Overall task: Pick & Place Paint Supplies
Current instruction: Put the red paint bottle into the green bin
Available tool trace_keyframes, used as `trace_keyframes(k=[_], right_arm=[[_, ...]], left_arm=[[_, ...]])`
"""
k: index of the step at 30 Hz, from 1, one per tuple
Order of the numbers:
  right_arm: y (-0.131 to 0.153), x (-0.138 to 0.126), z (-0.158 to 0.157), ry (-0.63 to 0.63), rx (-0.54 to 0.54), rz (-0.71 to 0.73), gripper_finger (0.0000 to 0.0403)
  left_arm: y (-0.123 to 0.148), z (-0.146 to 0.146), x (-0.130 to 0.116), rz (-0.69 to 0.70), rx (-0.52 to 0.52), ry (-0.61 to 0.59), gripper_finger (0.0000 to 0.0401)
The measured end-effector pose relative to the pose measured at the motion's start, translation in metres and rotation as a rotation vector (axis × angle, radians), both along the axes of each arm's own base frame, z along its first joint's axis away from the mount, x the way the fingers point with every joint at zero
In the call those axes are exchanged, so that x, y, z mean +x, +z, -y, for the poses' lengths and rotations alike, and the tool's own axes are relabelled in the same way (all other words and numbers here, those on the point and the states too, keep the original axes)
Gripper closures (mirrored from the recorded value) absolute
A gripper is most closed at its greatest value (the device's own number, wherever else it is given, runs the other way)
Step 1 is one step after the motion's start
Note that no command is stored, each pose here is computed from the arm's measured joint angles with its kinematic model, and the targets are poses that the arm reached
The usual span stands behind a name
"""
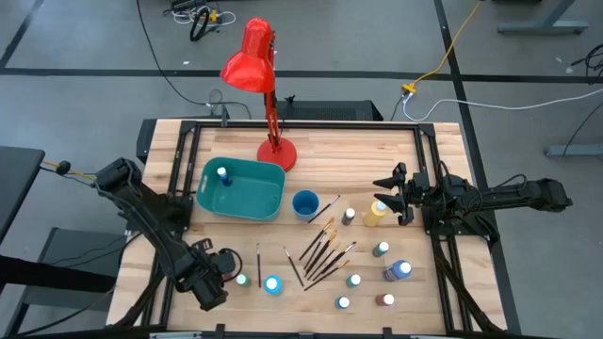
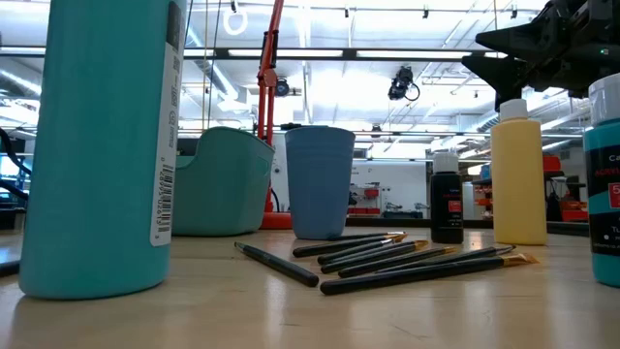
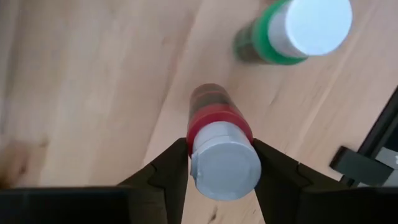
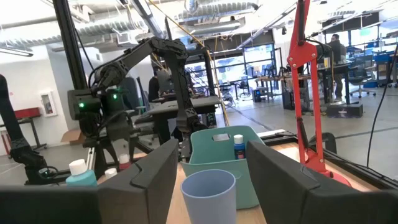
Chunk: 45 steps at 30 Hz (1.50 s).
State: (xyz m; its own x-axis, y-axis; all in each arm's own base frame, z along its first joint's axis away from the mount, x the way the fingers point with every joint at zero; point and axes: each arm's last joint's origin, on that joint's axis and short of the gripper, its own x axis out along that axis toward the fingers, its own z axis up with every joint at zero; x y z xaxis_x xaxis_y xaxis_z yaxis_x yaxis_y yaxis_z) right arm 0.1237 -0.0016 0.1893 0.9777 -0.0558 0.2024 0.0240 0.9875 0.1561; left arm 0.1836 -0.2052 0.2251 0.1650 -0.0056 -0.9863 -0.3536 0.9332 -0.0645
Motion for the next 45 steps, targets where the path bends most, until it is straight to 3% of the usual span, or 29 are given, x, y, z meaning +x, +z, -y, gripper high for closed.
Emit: trace_keyframes(k=[9,17,24,32,45], right_arm=[[0.000,0.000,0.000,0.000,0.000,0.003,0.0199],[0.001,0.000,0.000,0.000,0.000,0.012,0.0199],[0.001,0.000,0.000,0.000,0.000,0.009,0.0199],[0.001,0.000,0.000,0.000,0.000,0.008,0.0199],[0.001,0.000,0.000,-0.001,0.000,0.008,0.0199]], left_arm=[[0.037,-0.022,0.015,-0.052,0.091,0.018,0.0235],[0.074,-0.061,0.032,-0.064,0.282,-0.053,0.0242],[0.090,-0.114,0.043,-0.074,0.301,-0.065,0.0236],[0.107,-0.169,0.039,-0.056,0.322,-0.049,0.0236],[0.058,-0.217,0.003,-0.058,0.248,0.035,0.0234]])
